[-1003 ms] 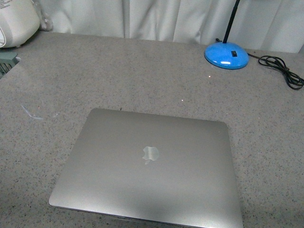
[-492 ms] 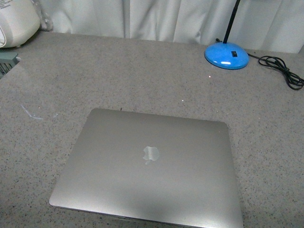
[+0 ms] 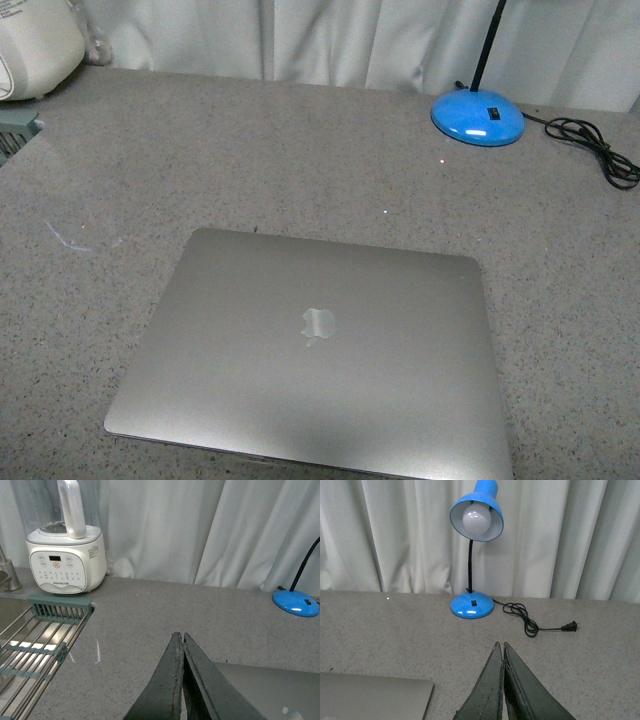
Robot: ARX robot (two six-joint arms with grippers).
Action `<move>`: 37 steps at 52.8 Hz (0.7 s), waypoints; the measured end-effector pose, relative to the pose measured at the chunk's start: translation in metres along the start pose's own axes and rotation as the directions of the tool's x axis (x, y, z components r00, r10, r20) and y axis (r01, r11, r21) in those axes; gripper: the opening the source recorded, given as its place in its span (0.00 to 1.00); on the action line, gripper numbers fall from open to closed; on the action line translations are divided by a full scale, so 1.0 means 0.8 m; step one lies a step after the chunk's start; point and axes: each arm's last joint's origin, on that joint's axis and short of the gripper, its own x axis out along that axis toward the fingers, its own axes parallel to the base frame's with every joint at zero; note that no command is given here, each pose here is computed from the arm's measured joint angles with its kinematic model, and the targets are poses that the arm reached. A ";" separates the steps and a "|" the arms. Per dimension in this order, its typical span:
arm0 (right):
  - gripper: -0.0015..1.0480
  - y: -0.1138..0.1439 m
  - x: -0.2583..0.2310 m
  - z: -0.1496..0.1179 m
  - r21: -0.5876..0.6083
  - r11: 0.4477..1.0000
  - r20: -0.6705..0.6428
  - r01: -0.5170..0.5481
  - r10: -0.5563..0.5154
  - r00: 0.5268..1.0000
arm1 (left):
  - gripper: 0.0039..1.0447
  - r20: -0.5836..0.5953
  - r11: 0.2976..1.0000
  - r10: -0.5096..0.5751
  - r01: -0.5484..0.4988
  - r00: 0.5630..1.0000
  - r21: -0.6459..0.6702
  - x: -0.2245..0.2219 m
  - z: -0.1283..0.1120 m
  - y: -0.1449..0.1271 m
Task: Close laptop
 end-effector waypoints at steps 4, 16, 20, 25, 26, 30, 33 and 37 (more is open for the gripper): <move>0.01 0.000 0.000 0.000 0.000 1.000 0.000 0.000 0.000 1.000 | 0.04 0.000 1.000 0.000 0.000 1.000 0.000 0.000 0.000 0.000; 0.41 0.000 0.000 0.000 -0.002 1.000 0.000 0.000 0.000 1.000 | 0.44 0.001 1.000 0.000 0.000 1.000 -0.001 0.000 0.000 0.000; 0.58 0.000 0.000 0.000 -0.002 1.000 0.002 0.000 0.000 1.000 | 0.61 0.000 1.000 0.000 0.000 1.000 -0.001 0.000 0.000 0.000; 0.71 0.000 0.000 0.000 -0.002 1.000 0.002 0.000 0.000 1.000 | 0.75 0.000 1.000 0.000 0.000 1.000 -0.001 0.000 0.000 0.000; 0.75 0.000 0.000 0.000 -0.002 1.000 0.002 0.000 0.000 1.000 | 0.79 0.000 1.000 0.000 0.000 1.000 -0.001 0.000 0.000 0.000; 0.86 0.000 0.000 0.000 -0.002 1.000 0.002 0.000 0.000 1.000 | 0.91 0.000 1.000 0.000 0.000 1.000 -0.001 0.000 0.000 0.000; 0.93 0.000 0.000 0.000 -0.001 1.000 0.002 0.000 0.000 1.000 | 0.96 0.000 1.000 0.000 0.000 1.000 0.002 0.000 0.000 0.000; 0.91 0.000 0.000 0.000 -0.001 1.000 0.002 0.000 0.000 1.000 | 0.94 0.000 1.000 0.000 0.000 1.000 0.002 0.000 0.000 0.000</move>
